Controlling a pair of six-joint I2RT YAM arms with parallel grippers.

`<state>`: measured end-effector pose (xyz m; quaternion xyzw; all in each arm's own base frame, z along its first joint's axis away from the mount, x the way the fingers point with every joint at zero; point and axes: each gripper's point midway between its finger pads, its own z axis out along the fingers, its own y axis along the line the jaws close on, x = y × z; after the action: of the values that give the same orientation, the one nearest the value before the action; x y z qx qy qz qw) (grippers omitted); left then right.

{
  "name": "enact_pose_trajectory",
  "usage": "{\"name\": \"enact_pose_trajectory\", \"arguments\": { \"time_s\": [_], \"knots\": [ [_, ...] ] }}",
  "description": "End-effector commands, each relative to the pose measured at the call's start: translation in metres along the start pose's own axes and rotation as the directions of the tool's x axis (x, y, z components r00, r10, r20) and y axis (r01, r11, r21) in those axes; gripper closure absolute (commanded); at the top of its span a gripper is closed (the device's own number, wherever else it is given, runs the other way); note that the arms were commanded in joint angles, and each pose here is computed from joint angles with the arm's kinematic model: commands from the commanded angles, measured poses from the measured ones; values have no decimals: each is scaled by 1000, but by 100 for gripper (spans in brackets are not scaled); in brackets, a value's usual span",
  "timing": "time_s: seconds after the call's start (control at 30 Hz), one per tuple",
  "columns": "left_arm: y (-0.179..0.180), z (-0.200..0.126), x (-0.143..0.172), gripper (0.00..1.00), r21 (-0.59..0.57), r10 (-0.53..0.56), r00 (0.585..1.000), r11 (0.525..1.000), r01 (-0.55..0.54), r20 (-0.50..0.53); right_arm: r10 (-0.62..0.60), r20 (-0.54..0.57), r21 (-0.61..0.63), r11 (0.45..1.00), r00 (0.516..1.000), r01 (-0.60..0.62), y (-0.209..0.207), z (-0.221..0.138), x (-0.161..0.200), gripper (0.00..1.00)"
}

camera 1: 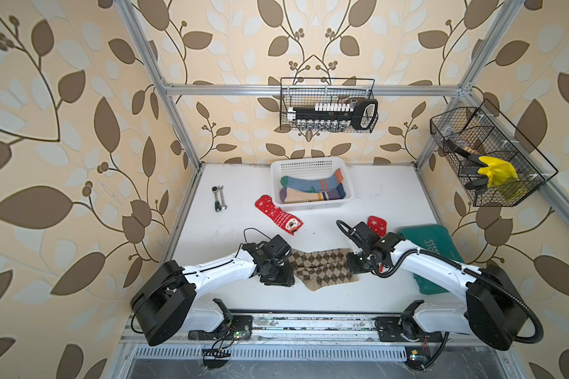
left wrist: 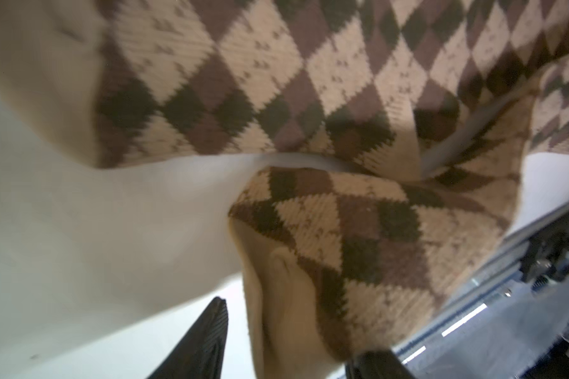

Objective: Place the socks together as a pair
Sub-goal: Flatten out the sock at the center of the board.

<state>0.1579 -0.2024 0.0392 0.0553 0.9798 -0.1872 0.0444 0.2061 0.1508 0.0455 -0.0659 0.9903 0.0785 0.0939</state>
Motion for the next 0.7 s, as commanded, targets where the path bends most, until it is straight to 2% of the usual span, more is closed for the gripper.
{"name": "enact_pose_trajectory", "arguments": {
  "time_s": [0.0, 0.13, 0.27, 0.37, 0.5, 0.6, 0.63, 0.67],
  "knots": [
    [26, -23, -18, 41, -155, 14, 992, 988, 6, 126, -12, 58, 53, 999, 998, 9, -5, -1, -20, 86],
    [31, -30, -23, 40, -170, 21, 983, 985, 10, 180, -1, 49, 40, 999, 999, -1, -5, 5, -18, 75],
    [29, -19, -23, 40, -141, 25, 985, 990, -1, 170, 36, 38, -18, 999, 999, -36, -1, 13, -5, 66],
    [27, -7, -24, 40, -134, 21, 989, 991, -1, 149, 64, 30, -38, 997, 998, -63, -3, 18, 5, 63],
    [23, -2, -33, 40, -125, 26, 985, 992, -5, 172, 90, 22, -51, 995, 996, -89, -5, 23, 16, 58],
    [20, -8, -47, 40, -147, 44, 976, 989, -12, 212, 102, 16, -59, 993, 995, -101, -6, 28, 21, 56],
    [19, -12, -52, 40, -156, 49, 973, 988, -13, 228, 104, 13, -60, 993, 995, -103, -6, 29, 21, 57],
    [17, -17, -57, 40, -165, 58, 967, 986, -17, 247, 104, 9, -62, 993, 995, -103, -6, 30, 22, 63]
  ]
}}
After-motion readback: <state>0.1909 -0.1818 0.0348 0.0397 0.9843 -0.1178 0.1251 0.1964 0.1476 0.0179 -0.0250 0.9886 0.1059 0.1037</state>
